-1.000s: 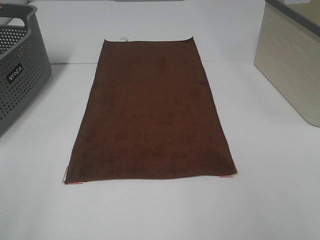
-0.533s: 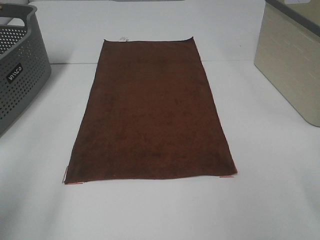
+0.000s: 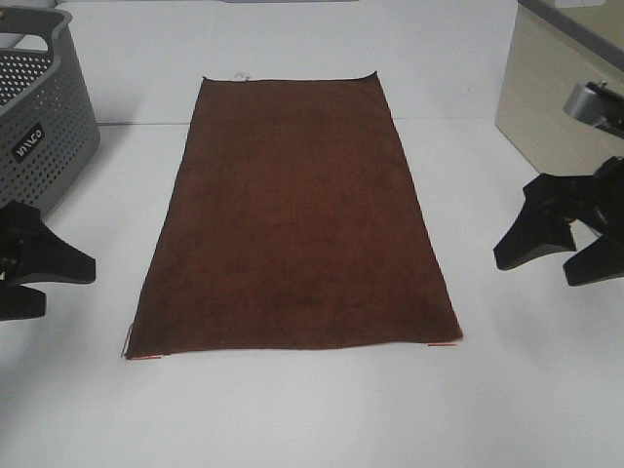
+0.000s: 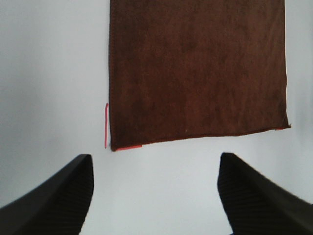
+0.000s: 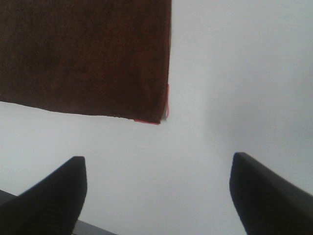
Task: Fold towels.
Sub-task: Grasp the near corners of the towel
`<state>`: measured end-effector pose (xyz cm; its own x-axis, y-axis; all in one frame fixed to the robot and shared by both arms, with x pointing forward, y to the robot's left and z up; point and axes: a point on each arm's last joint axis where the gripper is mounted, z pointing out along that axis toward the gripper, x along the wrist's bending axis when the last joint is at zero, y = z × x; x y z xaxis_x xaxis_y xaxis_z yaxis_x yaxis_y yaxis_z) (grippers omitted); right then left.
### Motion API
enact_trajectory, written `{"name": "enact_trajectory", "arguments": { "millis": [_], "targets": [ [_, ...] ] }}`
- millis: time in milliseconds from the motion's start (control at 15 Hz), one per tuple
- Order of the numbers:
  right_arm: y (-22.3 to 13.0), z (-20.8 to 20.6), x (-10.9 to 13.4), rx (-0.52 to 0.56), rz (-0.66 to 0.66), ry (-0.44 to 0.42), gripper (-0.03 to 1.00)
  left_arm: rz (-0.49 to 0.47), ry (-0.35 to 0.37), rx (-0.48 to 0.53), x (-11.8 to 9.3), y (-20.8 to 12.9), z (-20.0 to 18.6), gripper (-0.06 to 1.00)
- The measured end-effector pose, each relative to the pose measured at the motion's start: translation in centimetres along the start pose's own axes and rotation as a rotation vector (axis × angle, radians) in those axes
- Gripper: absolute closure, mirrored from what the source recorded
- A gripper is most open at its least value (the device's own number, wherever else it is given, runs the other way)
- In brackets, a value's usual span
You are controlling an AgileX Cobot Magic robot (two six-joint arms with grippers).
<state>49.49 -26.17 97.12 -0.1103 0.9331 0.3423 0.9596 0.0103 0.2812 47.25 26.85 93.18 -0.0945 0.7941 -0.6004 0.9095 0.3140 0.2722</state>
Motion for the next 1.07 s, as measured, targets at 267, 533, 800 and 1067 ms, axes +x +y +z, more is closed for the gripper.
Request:
{"name": "enact_trajectory", "arguments": {
  "millis": [267, 533, 800, 1067],
  "targets": [
    [1.1, 4.0, -1.0, 0.044, 0.002, 0.056, 0.21, -0.030, 0.000, 0.058, 1.9, 0.9, 3.4, 0.26],
    [1.1, 8.1, -1.7, 0.084, -0.027, 0.091, 0.21, 0.013, 0.030, 0.125, 1.9, 0.5, 6.3, 0.26],
    [0.8, 11.3, 0.4, 0.091, -0.029, 0.083, 0.21, 0.042, 0.076, 0.114, 0.3, 0.8, 9.1, 0.26],
    [1.6, 12.1, 0.2, 0.080, 0.009, 0.089, 0.25, 0.057, 0.012, 0.152, -1.1, 1.5, 11.6, 0.33]
  ]
}}
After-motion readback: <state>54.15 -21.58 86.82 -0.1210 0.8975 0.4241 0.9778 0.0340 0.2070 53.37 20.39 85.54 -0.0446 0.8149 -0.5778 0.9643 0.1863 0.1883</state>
